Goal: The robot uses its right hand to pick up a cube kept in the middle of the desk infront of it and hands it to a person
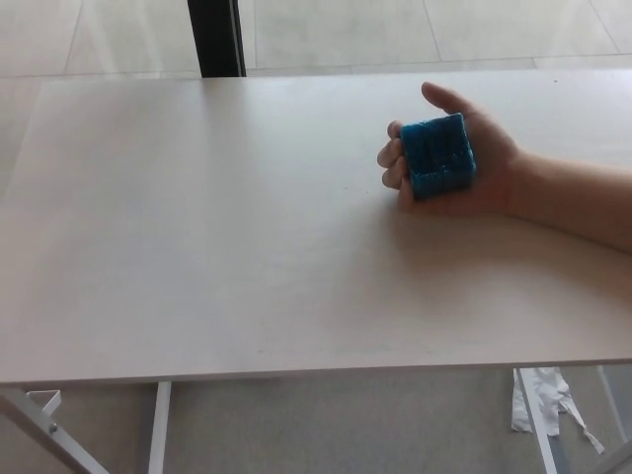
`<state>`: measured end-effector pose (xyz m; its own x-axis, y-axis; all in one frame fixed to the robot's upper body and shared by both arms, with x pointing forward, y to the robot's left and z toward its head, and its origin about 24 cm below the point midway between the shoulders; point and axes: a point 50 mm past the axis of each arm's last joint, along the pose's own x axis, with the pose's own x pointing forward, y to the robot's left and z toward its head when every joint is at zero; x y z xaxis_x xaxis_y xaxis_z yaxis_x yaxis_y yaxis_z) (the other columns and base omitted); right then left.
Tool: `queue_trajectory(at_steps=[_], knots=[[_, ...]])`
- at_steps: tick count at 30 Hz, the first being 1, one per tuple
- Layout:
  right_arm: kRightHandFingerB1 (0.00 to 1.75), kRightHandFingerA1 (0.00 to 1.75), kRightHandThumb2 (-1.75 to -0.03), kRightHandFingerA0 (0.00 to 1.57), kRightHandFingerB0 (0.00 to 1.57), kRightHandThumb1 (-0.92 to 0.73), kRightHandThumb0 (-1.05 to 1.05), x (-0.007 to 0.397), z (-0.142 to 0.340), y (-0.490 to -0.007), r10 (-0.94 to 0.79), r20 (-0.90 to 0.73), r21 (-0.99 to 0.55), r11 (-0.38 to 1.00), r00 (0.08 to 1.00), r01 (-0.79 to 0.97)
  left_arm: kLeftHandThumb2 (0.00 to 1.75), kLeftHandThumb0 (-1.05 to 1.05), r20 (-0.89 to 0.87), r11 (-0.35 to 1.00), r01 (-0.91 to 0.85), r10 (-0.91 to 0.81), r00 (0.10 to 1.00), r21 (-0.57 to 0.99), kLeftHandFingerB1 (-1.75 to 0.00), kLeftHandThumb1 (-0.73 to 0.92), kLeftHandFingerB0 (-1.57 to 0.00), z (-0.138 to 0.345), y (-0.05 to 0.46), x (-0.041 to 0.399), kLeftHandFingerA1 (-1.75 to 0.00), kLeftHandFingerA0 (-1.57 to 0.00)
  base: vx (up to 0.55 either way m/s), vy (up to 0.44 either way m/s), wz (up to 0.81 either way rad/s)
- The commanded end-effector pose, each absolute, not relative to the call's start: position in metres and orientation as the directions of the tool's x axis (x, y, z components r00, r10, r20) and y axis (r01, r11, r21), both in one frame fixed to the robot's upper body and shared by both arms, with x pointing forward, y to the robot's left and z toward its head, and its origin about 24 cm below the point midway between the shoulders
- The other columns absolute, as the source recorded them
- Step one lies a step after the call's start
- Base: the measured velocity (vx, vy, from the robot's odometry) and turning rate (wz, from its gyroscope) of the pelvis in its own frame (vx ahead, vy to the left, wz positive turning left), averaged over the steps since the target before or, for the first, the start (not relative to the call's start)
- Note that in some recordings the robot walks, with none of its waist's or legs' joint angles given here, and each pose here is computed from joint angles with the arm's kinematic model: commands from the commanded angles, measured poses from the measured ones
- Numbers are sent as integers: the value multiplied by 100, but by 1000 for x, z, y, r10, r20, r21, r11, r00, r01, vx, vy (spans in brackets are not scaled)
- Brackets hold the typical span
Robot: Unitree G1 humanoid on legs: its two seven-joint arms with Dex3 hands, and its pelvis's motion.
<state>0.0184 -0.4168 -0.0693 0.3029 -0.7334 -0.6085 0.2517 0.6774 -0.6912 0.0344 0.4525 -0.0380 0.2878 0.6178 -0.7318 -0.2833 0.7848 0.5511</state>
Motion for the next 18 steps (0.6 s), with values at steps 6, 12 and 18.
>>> queue_trajectory(at_steps=[6,12,18], knots=[[45,57,-59,67,51,-65,-40,22,-69,-419,-655,-678,-621,753,333,217,63,-65,-699,753,-269,658,280,600,-43,78,-50,-24,464,36,-53,-51,0,0,0],[45,57,-59,67,51,-65,-40,23,-67,-421,-655,-676,-624,753,338,210,63,-69,-702,747,-282,664,259,603,-42,77,-55,-27,463,31,-54,-54,0,0,0],[45,57,-59,67,51,-65,-40,23,-68,-420,-652,-679,-620,755,338,214,63,-72,-701,748,-269,663,262,607,-43,76,-56,-25,465,33,-56,-55,0,0,0]])
